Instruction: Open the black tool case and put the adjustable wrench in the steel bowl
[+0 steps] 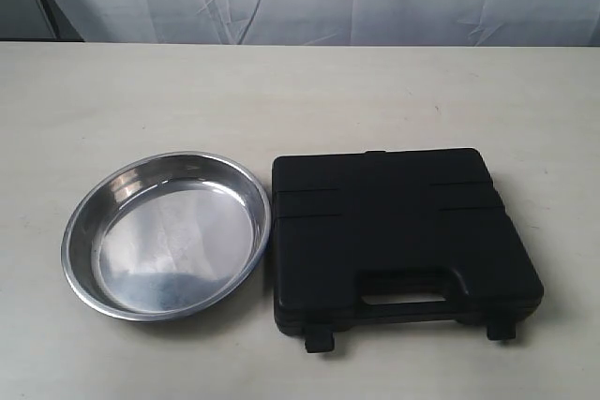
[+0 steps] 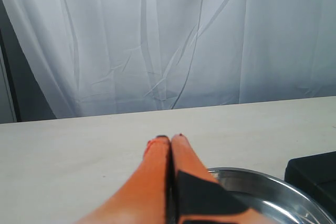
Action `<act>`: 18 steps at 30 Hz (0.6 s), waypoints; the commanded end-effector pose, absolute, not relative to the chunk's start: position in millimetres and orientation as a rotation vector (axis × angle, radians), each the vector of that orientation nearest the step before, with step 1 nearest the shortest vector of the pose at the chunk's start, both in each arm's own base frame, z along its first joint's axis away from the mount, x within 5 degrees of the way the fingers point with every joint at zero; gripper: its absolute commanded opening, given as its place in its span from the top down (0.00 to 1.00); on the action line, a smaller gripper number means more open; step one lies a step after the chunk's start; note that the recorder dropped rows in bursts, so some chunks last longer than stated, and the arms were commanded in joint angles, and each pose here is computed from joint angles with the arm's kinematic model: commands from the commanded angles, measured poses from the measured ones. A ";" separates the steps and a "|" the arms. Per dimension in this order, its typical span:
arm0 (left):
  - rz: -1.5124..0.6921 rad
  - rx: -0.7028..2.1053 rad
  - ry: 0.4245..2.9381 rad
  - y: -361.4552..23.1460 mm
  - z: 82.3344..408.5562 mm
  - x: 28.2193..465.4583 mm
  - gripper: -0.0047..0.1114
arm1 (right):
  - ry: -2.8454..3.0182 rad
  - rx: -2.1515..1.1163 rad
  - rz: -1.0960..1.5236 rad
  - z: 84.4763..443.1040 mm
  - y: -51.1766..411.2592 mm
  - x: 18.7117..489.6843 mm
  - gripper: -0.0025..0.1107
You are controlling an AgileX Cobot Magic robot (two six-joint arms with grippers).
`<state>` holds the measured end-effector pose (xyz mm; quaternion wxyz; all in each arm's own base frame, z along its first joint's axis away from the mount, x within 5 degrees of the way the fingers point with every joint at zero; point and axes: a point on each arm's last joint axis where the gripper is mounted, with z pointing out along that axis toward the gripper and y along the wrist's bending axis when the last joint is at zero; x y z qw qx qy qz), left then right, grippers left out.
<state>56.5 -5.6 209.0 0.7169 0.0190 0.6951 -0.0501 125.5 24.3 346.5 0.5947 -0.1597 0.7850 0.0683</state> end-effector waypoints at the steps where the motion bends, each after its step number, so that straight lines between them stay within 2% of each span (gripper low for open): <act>1: -0.125 0.039 1.535 -5.9 208.6 56.1 0.96 | 2.273 -0.545 0.334 340.3 31.1 165.2 0.98; 4: -0.125 0.039 1.535 -5.9 208.6 56.1 0.96 | 2.452 -0.696 0.377 333.5 44.1 190.1 0.98; 8: -0.125 0.039 1.535 -5.9 208.6 56.1 0.96 | 2.583 -0.992 0.321 299.7 80.4 211.8 0.98; 16: -0.125 0.039 1.535 -5.9 208.6 56.1 0.96 | 2.583 -1.647 0.143 235.2 171.5 195.3 0.98; 18: -0.125 0.039 1.535 -5.9 208.6 56.1 0.96 | 2.575 -1.741 0.090 222.4 186.0 189.2 0.94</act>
